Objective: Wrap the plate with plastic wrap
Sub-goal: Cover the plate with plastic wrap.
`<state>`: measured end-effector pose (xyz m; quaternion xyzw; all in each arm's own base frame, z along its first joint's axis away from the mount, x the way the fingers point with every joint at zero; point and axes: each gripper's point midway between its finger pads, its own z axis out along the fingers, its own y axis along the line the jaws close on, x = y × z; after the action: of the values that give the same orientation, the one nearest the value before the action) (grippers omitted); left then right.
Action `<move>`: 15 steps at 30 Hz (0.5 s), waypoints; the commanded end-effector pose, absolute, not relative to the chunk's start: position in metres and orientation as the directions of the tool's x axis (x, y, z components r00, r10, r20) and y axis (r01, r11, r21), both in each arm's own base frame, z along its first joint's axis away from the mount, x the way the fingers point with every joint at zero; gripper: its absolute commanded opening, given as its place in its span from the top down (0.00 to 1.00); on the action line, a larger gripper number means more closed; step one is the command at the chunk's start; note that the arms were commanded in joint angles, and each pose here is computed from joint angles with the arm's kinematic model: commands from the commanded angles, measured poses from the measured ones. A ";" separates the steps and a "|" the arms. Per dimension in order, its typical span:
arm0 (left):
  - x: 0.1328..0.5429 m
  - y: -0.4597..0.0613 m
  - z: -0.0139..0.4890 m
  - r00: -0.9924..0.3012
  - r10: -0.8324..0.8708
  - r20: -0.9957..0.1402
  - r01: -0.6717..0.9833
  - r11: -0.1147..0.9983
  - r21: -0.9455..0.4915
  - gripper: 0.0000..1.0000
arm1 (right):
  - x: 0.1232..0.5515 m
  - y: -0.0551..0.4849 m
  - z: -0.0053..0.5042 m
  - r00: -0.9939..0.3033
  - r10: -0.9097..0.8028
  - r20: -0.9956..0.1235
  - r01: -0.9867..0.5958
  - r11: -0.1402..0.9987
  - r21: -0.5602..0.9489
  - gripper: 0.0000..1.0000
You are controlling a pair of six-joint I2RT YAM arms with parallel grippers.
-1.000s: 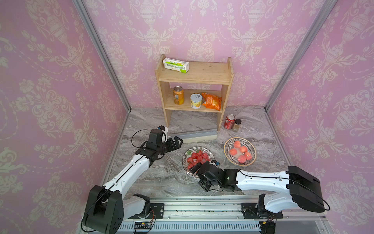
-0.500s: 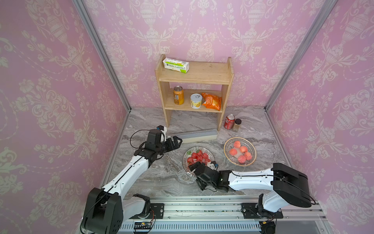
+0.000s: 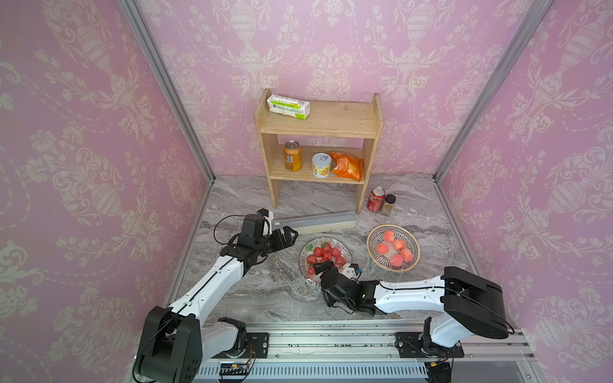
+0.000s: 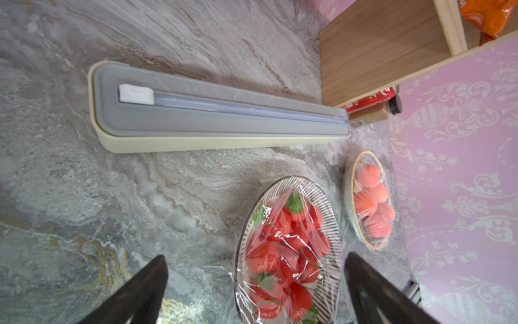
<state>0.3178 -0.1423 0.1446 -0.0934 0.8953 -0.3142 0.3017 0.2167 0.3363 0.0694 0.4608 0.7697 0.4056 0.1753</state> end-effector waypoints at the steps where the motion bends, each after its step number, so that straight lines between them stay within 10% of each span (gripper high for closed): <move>1: 0.314 -0.139 0.141 -0.811 -0.341 -0.476 0.024 0.793 -0.609 0.01 | 0.225 0.316 0.057 -0.422 0.903 0.079 0.571 0.197 0.797 0.00; 15: 0.314 -0.133 0.144 -0.807 -0.352 -0.475 0.007 0.798 -0.603 0.01 | 0.238 0.290 0.067 -0.360 0.931 0.052 0.538 0.161 0.827 0.00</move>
<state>0.3162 -0.1351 0.1399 -0.1051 0.8993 -0.3075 0.2927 0.2336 0.2983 0.0586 0.4936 0.7398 0.3897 0.2392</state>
